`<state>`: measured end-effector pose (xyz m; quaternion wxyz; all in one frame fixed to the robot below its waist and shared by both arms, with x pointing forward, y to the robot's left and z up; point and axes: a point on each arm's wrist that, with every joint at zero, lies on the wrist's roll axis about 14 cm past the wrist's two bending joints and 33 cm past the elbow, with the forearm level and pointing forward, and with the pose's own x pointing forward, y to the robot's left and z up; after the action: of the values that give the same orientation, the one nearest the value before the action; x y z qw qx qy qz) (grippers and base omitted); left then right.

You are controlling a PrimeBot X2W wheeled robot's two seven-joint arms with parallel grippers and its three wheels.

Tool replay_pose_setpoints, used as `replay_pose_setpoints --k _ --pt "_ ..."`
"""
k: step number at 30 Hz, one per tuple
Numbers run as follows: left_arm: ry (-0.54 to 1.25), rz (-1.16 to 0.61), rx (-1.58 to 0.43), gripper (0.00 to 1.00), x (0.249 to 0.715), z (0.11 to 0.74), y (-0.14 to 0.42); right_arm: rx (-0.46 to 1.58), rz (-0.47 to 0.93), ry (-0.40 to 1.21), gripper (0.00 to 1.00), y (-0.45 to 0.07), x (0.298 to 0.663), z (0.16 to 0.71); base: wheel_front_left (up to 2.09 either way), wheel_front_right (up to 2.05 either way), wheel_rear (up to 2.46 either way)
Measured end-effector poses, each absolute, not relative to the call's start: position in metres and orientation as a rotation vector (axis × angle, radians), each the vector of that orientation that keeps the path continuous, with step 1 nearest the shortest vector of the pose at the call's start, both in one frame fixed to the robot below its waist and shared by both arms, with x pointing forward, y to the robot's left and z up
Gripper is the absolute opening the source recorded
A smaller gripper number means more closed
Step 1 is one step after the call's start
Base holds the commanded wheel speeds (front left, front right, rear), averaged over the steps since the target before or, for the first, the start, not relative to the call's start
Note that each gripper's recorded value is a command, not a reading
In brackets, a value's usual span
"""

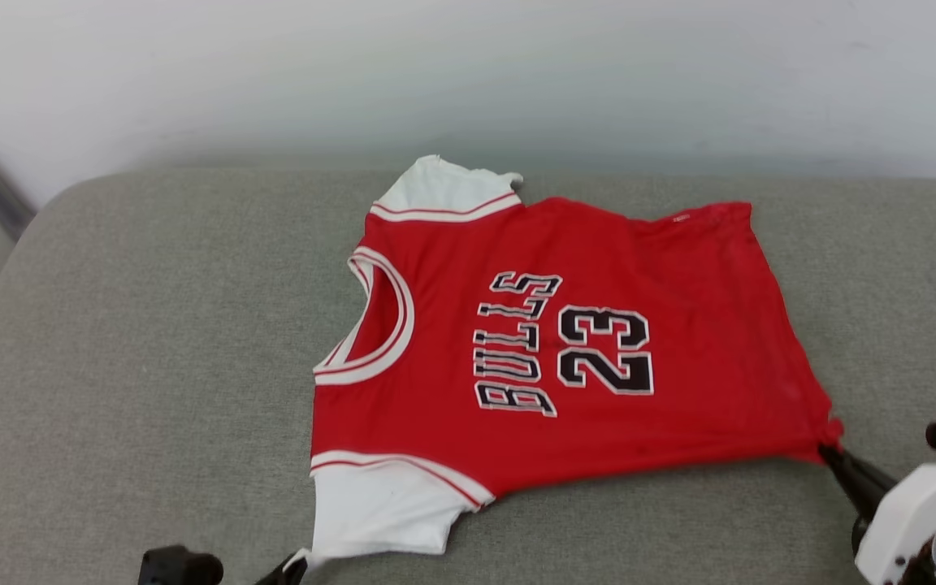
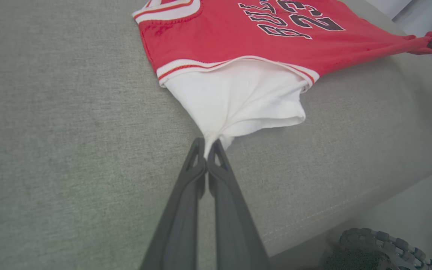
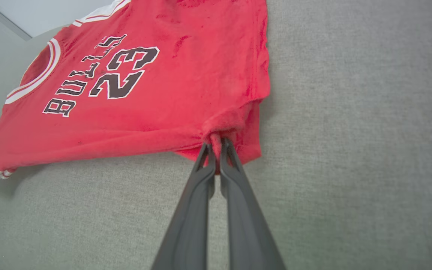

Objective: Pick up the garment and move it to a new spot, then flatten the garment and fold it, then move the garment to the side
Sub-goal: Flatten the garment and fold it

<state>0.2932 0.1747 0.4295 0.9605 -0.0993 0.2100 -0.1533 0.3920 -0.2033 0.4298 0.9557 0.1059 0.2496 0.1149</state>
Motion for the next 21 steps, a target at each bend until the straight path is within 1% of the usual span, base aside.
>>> replay_pose_setpoints --k 7,11,15,21 --pt "0.535 -0.356 -0.270 0.00 0.255 0.426 0.164 0.200 0.220 0.626 0.00 -0.215 0.339 0.412 0.00 0.00 0.00" --pt "0.577 -0.402 -0.306 0.00 0.242 0.430 0.157 0.213 0.225 0.690 0.00 -0.213 0.315 0.404 0.00 0.00 0.00" --pt "0.553 -0.428 -0.319 0.00 0.245 0.440 0.152 0.230 0.220 0.681 0.00 -0.211 0.312 0.412 0.00 0.00 0.00" --pt "0.366 -0.442 -0.328 0.00 0.285 0.480 0.156 0.253 0.209 0.635 0.00 -0.211 0.321 0.429 0.00 0.00 0.00"
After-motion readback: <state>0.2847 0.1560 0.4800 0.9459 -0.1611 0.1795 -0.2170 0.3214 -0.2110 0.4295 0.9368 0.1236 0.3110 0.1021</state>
